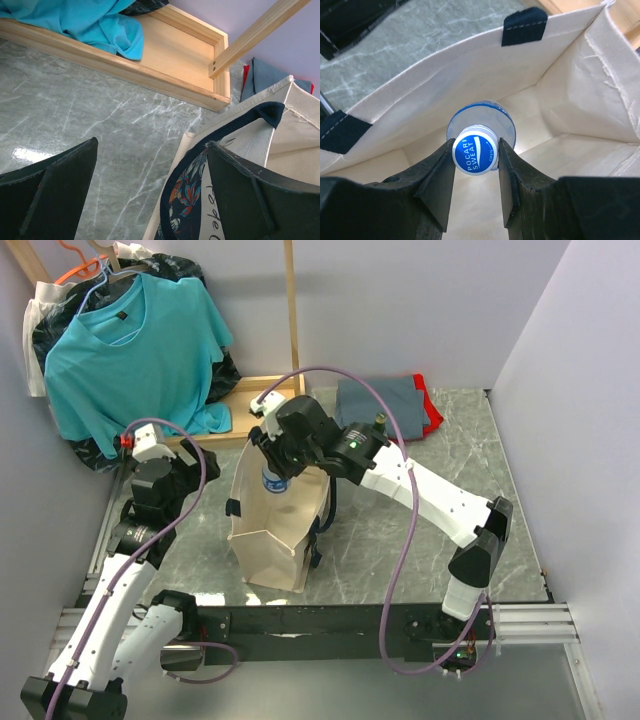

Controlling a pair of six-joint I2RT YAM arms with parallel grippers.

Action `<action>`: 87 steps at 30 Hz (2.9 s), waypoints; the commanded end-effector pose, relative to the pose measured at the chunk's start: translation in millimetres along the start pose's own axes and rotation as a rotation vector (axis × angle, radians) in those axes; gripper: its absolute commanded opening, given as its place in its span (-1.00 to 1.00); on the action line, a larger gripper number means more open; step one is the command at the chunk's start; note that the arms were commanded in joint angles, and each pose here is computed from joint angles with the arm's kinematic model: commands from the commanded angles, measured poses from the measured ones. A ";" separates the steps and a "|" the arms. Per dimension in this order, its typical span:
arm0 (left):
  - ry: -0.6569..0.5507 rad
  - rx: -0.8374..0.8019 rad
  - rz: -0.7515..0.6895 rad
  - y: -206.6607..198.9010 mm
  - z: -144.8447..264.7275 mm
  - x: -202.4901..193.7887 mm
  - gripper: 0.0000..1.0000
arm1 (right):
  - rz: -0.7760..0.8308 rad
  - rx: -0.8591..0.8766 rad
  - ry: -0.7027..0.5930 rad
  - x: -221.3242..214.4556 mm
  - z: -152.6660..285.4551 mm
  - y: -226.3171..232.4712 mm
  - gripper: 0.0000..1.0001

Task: Take the beverage out of the canvas bag
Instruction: Take out the drink from the canvas bag.

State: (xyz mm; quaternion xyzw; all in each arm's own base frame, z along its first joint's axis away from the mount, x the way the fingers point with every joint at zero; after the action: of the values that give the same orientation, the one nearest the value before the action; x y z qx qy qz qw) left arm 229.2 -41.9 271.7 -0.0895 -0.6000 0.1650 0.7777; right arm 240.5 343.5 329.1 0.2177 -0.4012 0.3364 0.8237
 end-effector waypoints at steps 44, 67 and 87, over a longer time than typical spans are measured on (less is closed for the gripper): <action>-0.122 0.049 0.136 3.9 16.8 20.6 0.93 | -0.033 0.093 -0.325 59.9 120.5 13.4 -1.00; -0.126 0.022 0.156 1.2 16.9 19.9 0.93 | -0.045 -0.025 -0.433 58.0 175.1 -2.6 -1.00; -0.150 0.034 0.156 5.5 20.6 19.1 0.93 | -0.092 -0.060 -0.561 50.8 219.0 -14.1 -1.00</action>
State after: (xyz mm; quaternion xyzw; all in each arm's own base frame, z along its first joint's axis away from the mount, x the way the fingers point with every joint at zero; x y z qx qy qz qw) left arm 213.6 -32.3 281.5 -0.0999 -0.6238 0.2371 0.7380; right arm 165.9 230.6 439.8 0.2428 -0.5187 0.2764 0.7718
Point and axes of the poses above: each gripper's point midway between its finger pads, its own z axis back along the fingers, its own y axis along the line the jaws close on, x = y × z, the point moved 7 cm from there along z, back along the fingers, and after that the axes turned 6 degrees about -z, right-handed, at the moved point
